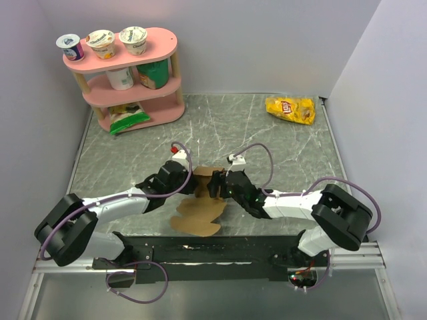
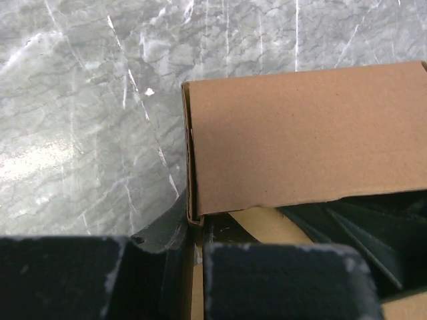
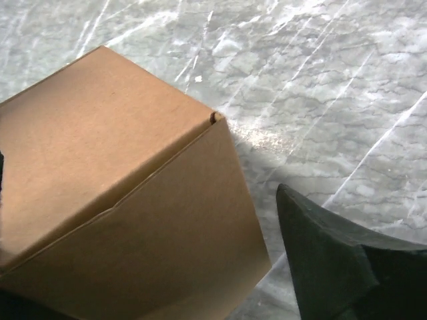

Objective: Fold the paper box

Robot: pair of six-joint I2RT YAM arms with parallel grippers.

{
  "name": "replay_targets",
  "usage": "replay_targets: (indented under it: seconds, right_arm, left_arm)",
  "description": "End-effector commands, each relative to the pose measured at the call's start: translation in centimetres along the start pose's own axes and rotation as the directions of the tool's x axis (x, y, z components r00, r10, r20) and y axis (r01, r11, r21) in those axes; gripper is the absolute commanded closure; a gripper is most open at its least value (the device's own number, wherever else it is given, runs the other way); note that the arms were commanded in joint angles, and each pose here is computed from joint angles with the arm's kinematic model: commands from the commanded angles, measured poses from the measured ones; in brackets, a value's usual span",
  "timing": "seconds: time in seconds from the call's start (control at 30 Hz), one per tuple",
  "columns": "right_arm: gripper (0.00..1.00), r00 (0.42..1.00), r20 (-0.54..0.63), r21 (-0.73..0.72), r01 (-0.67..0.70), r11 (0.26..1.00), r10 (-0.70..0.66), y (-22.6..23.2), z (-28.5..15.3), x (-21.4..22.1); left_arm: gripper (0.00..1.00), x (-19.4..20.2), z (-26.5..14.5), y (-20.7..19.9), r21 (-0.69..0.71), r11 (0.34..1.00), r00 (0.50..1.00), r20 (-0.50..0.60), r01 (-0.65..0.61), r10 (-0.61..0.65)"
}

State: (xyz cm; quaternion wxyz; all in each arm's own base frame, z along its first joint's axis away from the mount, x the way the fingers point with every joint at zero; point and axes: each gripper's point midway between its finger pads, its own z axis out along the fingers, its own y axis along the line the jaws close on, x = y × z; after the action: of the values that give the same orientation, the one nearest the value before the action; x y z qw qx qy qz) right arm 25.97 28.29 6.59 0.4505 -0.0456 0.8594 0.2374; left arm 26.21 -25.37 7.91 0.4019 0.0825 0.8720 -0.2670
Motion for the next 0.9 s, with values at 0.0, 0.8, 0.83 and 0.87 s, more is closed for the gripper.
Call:
replay_targets:
  seconds: [0.0,0.8,0.83,0.87]
  right_arm:
    - [0.25,0.998,0.056,0.099,0.017,0.995,-0.022,-1.1,0.4,-1.5]
    - [0.37,0.991,0.038,0.364,0.105,0.925,-0.128,-6.2,-0.8,-0.4]
    - [0.46,0.990,0.043,0.375,0.106,0.921,-0.131,-6.3,-0.9,-0.5]
    - [0.48,0.990,0.040,0.377,0.113,0.919,-0.139,-6.4,-0.9,-0.4]
  left_arm:
    - [0.94,-1.5,-0.5,-1.4,0.042,0.999,0.998,0.046,0.029,-0.031]
    - [0.94,-1.1,2.6,2.3,-0.246,0.968,0.998,-0.034,0.042,-0.052]
    - [0.94,-0.4,2.6,2.8,-0.265,0.964,0.997,-0.061,0.033,-0.051]
    - [0.94,-0.5,2.6,2.7,-0.267,0.963,0.997,-0.062,0.032,-0.051]
